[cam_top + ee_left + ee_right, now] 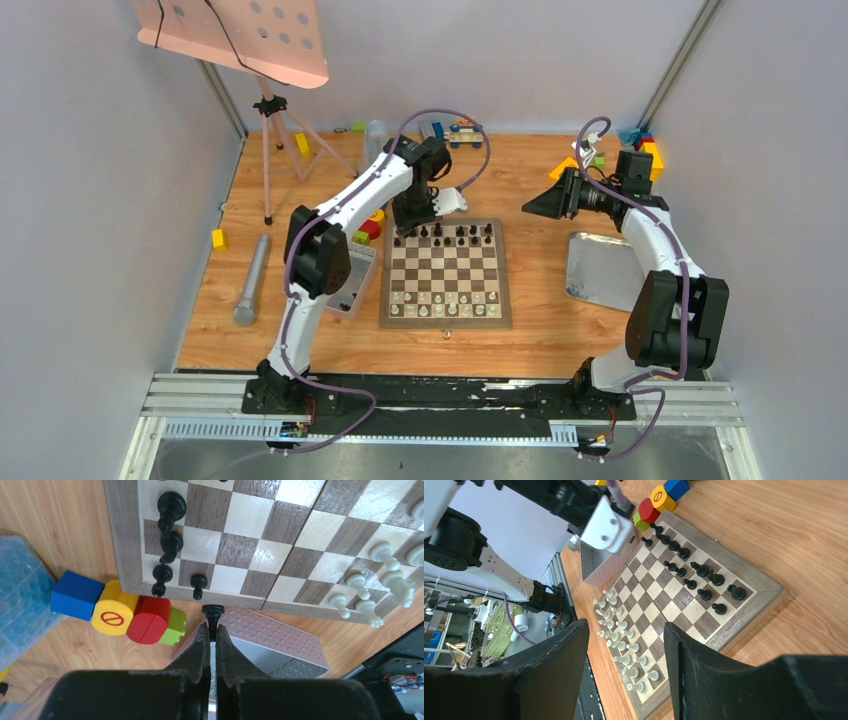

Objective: Set up the chess pieces on the board
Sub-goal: Place the chess piece on the chessboard.

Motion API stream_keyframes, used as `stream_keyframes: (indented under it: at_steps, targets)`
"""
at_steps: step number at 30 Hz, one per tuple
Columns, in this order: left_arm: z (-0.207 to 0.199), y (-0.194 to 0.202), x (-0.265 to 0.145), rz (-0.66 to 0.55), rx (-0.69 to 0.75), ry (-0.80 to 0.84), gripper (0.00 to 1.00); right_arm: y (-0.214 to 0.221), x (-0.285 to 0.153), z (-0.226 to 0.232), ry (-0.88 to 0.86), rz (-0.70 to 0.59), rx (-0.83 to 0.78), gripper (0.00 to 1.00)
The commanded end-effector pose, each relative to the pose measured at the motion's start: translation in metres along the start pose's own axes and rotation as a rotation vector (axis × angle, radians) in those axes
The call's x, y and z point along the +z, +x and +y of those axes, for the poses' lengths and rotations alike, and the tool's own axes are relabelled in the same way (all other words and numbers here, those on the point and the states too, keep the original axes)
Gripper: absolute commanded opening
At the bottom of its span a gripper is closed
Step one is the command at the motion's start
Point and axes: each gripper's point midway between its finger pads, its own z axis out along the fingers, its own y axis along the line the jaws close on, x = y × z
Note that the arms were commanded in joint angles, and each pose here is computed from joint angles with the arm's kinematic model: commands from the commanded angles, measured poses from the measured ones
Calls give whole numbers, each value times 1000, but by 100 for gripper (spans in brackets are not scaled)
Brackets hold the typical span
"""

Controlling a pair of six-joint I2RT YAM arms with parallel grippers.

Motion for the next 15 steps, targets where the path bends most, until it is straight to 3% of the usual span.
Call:
stream_keyframes:
  at_steps: [1, 15]
  targets:
    - [0, 0, 2, 81, 43, -12, 0, -7, -6, 16, -45, -18, -89, 57]
    - [6, -13, 30, 182, 112, -51, 2, -5, -9, 14, -53, -21, -73, 57]
